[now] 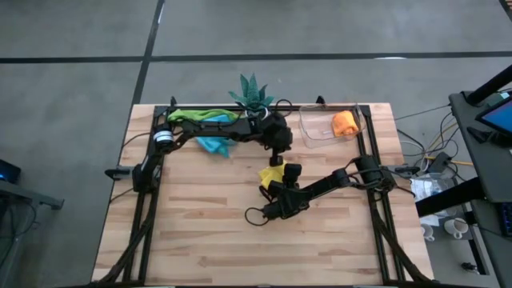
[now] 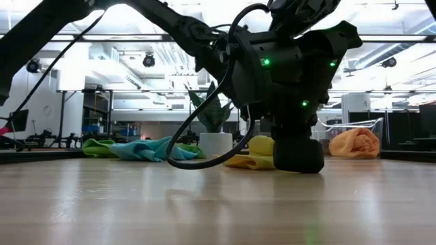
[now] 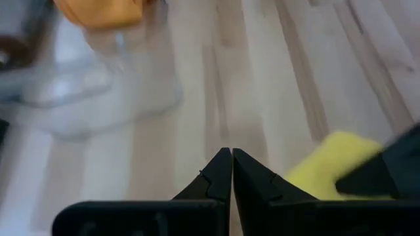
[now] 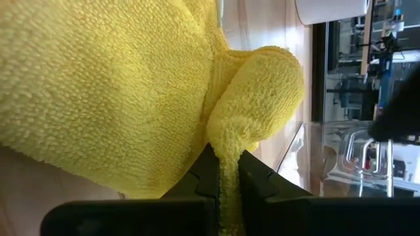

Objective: Roll microfiber towels into tight, uniform cylinder then place into a basket
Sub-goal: Roll the yellow microfiber cloth

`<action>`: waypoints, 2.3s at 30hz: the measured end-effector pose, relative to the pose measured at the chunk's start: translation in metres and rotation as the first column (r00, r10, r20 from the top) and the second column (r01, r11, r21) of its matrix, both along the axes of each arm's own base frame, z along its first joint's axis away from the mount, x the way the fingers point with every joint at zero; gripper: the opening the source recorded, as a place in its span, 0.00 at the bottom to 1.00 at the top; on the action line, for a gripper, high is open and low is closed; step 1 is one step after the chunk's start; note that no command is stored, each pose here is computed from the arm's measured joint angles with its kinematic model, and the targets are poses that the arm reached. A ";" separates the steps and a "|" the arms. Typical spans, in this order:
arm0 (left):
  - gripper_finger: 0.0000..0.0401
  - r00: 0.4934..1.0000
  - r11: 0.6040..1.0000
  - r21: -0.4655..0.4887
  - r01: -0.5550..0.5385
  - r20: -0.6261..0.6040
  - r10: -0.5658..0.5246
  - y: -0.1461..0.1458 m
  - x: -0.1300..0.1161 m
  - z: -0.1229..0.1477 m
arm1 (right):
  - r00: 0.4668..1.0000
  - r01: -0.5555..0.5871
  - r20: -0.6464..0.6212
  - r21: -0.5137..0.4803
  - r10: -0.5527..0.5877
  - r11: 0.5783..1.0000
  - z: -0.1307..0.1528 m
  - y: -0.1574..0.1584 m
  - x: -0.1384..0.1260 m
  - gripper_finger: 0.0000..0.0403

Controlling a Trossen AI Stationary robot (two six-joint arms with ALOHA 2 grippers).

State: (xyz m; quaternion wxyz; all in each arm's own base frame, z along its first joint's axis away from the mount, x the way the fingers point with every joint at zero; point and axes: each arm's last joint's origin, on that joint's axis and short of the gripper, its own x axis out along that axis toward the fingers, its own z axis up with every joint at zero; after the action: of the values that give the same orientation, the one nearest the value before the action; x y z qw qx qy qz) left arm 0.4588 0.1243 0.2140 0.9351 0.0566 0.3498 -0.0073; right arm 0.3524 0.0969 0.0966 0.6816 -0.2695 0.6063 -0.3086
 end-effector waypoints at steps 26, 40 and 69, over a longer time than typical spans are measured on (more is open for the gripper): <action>0.00 0.996 0.998 0.016 0.057 -0.068 -0.056 -0.009 -0.003 -0.028 | 1.000 -0.030 -0.001 -0.001 0.030 1.000 0.002 0.003 0.003 0.03; 0.00 0.974 0.980 -0.064 0.190 -0.110 -0.196 -0.020 -0.002 -0.047 | 1.000 -0.029 0.000 0.000 0.029 1.000 0.002 0.002 0.004 0.03; 0.00 0.970 0.982 -0.064 0.178 -0.157 -0.186 -0.022 -0.009 -0.073 | 0.983 0.062 0.165 0.108 -0.079 0.992 0.046 0.007 0.009 0.44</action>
State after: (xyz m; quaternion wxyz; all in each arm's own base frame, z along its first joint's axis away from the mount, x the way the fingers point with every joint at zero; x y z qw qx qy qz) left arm 0.4495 0.1022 0.1407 0.9001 0.0643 0.4176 -0.1061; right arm 0.3610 0.1036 0.1428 0.7321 -0.1855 0.5704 -0.3230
